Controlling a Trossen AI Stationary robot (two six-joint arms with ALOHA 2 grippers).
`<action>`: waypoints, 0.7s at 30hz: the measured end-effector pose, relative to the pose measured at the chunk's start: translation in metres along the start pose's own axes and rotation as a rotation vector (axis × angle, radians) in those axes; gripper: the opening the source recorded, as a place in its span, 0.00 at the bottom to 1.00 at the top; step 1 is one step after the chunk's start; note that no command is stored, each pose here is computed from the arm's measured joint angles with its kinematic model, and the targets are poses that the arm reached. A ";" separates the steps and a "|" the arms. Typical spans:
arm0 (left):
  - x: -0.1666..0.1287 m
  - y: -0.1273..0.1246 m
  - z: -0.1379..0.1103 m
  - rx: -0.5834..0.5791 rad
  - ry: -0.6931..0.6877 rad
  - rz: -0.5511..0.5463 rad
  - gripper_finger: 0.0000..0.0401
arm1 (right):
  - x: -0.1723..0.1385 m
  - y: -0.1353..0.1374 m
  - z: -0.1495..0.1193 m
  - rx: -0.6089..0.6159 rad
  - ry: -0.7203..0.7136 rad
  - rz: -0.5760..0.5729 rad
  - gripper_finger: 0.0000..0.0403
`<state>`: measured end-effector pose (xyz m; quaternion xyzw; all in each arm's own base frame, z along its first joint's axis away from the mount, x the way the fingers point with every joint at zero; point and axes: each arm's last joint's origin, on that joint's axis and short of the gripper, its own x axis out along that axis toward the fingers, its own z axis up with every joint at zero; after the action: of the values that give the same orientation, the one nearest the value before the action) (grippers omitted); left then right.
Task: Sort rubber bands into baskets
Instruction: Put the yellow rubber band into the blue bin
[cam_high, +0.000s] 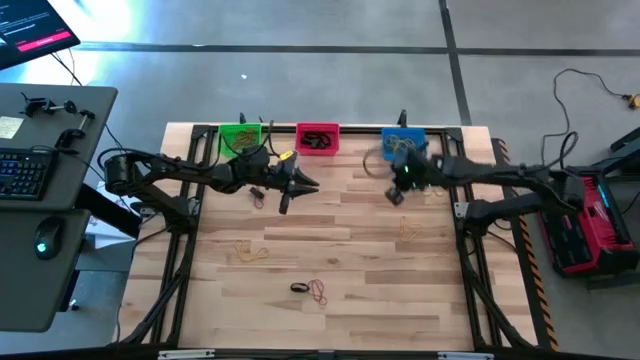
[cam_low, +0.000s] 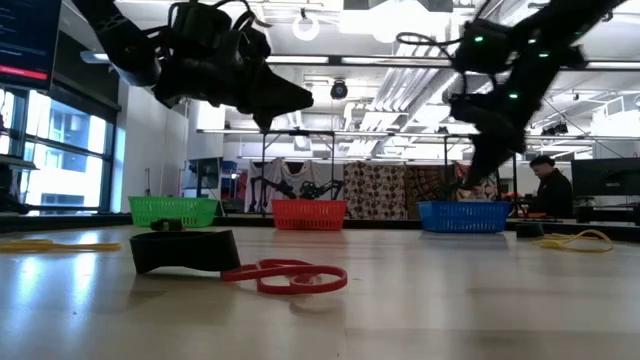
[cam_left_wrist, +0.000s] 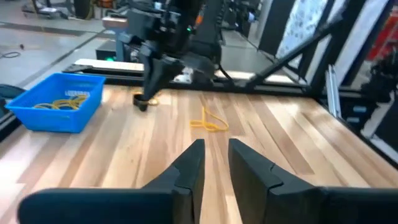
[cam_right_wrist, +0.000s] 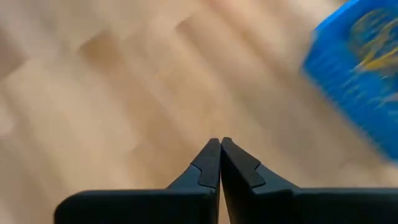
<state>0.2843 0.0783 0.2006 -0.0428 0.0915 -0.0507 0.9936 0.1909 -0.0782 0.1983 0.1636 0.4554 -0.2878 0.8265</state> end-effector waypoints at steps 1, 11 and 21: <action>0.001 -0.002 -0.001 0.009 0.005 -0.007 0.14 | 0.000 0.006 -0.009 -0.003 0.010 0.024 0.00; 0.008 -0.020 -0.001 0.090 -0.004 -0.022 0.06 | -0.016 0.050 -0.058 -0.038 0.070 0.200 0.01; 0.021 -0.022 -0.011 0.093 -0.045 -0.063 0.00 | -0.022 0.057 -0.080 -0.038 0.139 0.086 0.31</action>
<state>0.3013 0.0529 0.1885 -0.0006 0.0653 -0.0849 0.9942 0.1647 0.0165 0.1751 0.1868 0.5096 -0.2311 0.8074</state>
